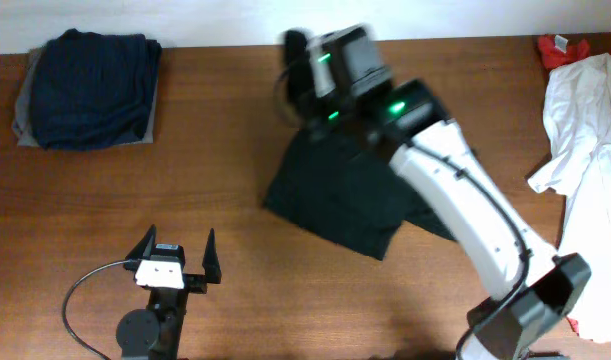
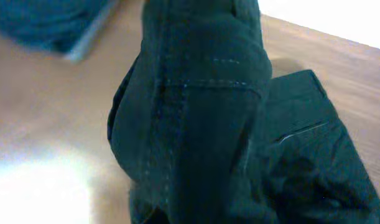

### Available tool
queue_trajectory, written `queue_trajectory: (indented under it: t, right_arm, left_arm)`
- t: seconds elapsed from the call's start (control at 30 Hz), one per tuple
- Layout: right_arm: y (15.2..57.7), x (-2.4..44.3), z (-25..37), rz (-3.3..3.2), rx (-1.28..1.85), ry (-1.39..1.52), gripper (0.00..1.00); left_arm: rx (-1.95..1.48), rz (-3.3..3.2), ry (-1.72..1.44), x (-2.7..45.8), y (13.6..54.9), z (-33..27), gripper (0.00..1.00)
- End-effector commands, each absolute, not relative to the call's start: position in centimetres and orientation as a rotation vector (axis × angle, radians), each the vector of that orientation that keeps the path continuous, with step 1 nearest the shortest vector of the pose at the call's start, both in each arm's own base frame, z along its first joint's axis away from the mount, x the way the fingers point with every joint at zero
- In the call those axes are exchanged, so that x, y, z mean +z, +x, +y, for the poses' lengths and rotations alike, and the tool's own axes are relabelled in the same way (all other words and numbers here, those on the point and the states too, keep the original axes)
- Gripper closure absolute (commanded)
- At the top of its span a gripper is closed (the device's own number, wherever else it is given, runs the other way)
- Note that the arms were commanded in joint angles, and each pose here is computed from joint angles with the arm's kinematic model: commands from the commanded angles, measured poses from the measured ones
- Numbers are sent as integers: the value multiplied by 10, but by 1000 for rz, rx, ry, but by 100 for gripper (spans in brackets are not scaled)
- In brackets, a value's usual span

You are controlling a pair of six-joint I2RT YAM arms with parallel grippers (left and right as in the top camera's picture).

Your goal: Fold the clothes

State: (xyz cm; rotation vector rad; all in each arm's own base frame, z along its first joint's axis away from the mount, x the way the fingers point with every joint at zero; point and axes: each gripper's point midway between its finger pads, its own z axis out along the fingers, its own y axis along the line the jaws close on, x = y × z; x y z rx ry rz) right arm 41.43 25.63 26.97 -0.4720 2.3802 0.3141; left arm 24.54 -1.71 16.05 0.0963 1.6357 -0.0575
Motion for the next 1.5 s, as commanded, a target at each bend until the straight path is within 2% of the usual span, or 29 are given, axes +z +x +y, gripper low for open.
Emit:
queue_trajectory:
  t: [0.0, 0.03, 0.07, 0.17, 0.3, 0.5, 0.73, 0.87, 1.03, 1.23, 1.47]
  right_arm:
    - [370, 287, 315, 2322, 438, -628, 65]
    - [361, 287, 325, 2317, 450, -662, 25]
    - [354, 287, 332, 2315, 457, -686, 2]
    - [337, 284, 342, 2324, 466, -739, 2]
    - [331, 294, 321, 2370, 468, -658, 2]
    - [326, 330, 234, 2429, 429, -386, 2]
    - [282, 376, 146, 2380, 296, -77, 2]
    - [234, 369, 114, 2474, 269, 41, 2]
    - [206, 361, 100, 2524, 288, 93, 2]
    - [188, 328, 93, 2588, 313, 217, 2]
    - [185, 278, 123, 2709, 447, 171, 2]
  left_arm:
    - [-36, 1638, 100, 159, 246, -15, 1]
    - [-36, 1638, 100, 159, 246, -15, 1]
    - [-36, 1638, 100, 159, 246, -15, 0]
    - [-36, 1638, 100, 159, 246, -15, 1]
    - [-36, 1638, 100, 159, 246, -15, 1]
    - [-36, 1638, 100, 159, 246, -15, 1]
    - [-36, 1638, 99, 159, 246, -15, 1]
    - [-36, 1638, 99, 159, 246, -15, 1]
    - [-36, 1638, 100, 159, 246, -15, 1]
    - [-36, 1638, 100, 159, 246, -15, 1]
    - [-36, 1638, 100, 159, 246, -15, 1]
